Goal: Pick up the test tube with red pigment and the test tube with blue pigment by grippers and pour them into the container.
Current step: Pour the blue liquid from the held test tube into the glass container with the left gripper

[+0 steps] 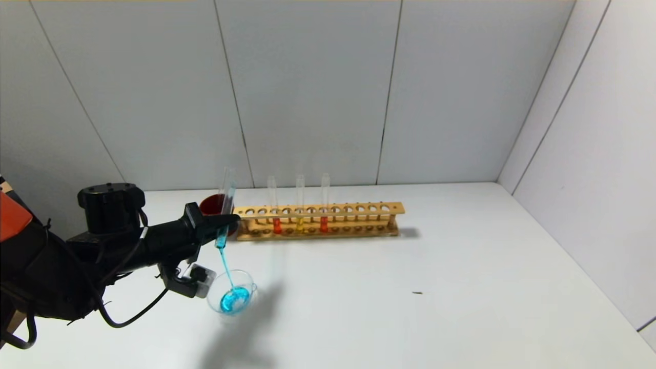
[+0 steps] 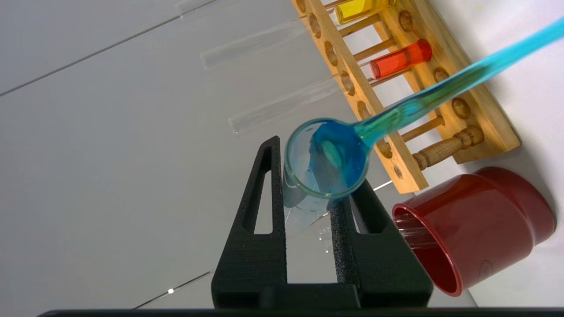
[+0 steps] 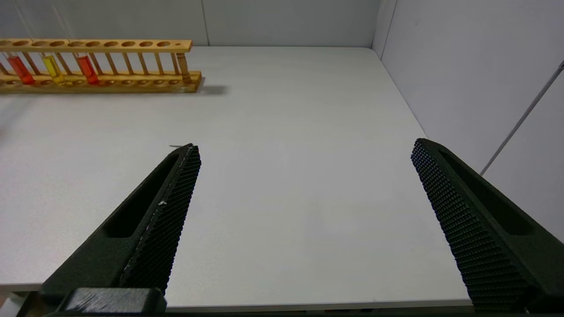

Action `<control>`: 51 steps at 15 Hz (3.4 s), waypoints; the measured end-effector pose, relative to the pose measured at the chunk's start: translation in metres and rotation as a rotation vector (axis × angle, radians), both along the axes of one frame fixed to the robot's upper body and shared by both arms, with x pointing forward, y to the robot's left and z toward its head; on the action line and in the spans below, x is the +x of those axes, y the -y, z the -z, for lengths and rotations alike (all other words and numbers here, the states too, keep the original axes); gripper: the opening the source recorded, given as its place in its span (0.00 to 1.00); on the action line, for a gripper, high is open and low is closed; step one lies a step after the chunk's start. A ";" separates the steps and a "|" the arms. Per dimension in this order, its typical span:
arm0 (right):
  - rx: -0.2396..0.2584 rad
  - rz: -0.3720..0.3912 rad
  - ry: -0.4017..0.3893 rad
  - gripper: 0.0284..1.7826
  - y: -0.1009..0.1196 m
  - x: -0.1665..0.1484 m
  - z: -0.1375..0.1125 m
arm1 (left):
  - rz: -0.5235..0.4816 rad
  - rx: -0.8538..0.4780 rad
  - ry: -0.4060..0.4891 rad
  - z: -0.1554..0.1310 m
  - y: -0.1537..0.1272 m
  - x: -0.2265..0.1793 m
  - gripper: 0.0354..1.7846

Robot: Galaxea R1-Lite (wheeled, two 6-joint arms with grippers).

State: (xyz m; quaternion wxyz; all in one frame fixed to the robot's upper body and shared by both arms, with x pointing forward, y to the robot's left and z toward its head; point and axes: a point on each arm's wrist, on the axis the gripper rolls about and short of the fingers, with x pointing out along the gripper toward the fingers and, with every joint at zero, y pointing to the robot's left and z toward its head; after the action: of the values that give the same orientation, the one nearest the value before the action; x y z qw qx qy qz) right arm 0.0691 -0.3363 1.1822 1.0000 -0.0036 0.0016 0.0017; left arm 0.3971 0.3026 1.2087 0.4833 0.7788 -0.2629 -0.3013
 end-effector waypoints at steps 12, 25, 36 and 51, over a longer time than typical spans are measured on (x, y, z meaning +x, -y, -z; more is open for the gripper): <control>0.000 0.001 0.000 0.98 0.000 0.000 0.000 | 0.031 0.029 0.084 -0.015 -0.001 -0.006 0.17; 0.000 0.001 0.000 0.98 0.000 0.000 0.000 | 0.039 0.061 0.140 -0.026 -0.007 -0.012 0.17; 0.000 0.001 0.000 0.98 0.000 0.000 0.000 | 0.031 0.062 0.149 -0.029 -0.009 -0.014 0.17; 0.000 0.001 0.000 0.98 0.000 0.000 0.000 | 0.029 0.091 0.282 -0.045 -0.011 -0.018 0.17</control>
State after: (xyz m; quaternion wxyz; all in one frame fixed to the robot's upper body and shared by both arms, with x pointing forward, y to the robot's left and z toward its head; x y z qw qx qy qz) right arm 0.0691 -0.3363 1.1822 1.0000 -0.0036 0.0016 0.0013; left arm 0.3795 0.3138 1.2533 0.4013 0.8307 -0.3256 -0.2073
